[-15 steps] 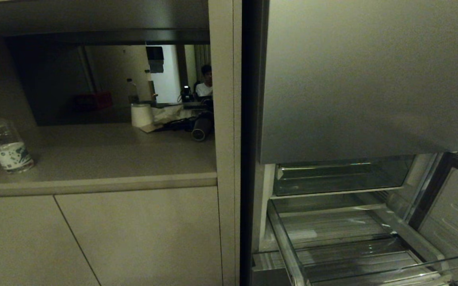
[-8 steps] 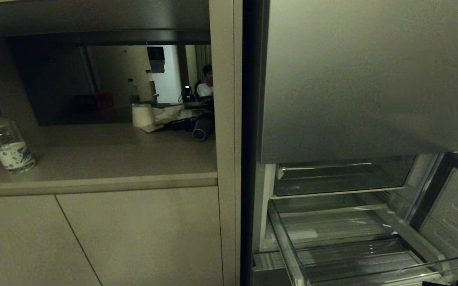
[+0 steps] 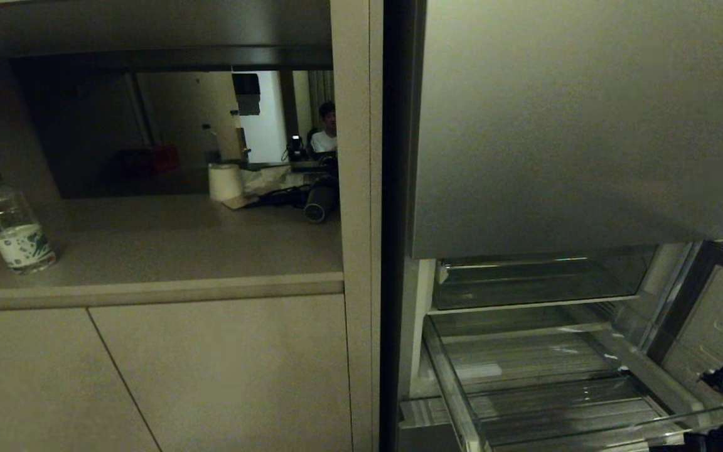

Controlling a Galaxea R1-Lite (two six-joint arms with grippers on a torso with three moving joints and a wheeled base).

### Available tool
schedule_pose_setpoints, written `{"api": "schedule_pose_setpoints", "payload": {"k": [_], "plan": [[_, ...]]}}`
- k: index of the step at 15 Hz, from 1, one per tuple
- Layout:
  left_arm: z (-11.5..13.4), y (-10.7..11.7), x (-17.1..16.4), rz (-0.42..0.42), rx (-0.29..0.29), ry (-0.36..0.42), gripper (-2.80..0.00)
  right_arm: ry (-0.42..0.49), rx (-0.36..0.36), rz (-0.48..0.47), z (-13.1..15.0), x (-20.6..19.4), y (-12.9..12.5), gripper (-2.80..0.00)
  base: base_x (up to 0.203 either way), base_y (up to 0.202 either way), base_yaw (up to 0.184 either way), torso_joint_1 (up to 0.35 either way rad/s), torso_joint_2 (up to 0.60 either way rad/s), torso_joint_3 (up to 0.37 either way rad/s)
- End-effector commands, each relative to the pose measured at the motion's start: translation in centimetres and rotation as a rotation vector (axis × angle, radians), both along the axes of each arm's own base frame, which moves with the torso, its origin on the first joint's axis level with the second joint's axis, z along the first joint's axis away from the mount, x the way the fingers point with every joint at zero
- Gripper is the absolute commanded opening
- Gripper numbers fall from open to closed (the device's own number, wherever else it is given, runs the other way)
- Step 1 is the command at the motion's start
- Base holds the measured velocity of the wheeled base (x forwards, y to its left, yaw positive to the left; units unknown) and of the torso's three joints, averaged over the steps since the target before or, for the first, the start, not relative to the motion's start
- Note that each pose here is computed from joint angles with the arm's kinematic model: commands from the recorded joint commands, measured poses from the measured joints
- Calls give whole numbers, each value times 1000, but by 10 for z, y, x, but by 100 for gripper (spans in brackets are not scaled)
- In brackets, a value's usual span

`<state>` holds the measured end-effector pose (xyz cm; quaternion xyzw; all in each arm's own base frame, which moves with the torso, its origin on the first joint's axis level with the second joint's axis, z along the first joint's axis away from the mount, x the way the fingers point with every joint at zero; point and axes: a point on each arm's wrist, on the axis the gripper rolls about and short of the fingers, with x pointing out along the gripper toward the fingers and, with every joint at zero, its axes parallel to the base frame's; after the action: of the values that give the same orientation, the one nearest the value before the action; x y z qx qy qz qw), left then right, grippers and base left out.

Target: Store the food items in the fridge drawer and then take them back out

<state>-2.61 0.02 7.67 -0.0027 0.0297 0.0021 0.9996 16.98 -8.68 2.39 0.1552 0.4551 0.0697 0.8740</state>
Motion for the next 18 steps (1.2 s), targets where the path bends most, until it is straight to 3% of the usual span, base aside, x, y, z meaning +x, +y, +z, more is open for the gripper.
{"api": "schedule_pose_setpoints", "payload": {"k": [1,6,11,14,18], "plan": [[0,0,0,2,0,0,-280,6,4,44,-6,15,1,-280,0,0,0,0,0,0],[0,0,0,1,0,0,-280,-31,3,151,-14,65,9,-280,0,0,0,0,0,0],[0,0,0,2,0,0,-280,-94,71,208,-30,108,16,-280,0,0,0,0,0,0],[0,0,0,1,0,0,-280,-182,104,201,-46,139,28,-280,0,0,0,0,0,0],[0,0,0,1,0,0,-280,-293,176,156,-46,171,43,-280,0,0,0,0,0,0]]}}
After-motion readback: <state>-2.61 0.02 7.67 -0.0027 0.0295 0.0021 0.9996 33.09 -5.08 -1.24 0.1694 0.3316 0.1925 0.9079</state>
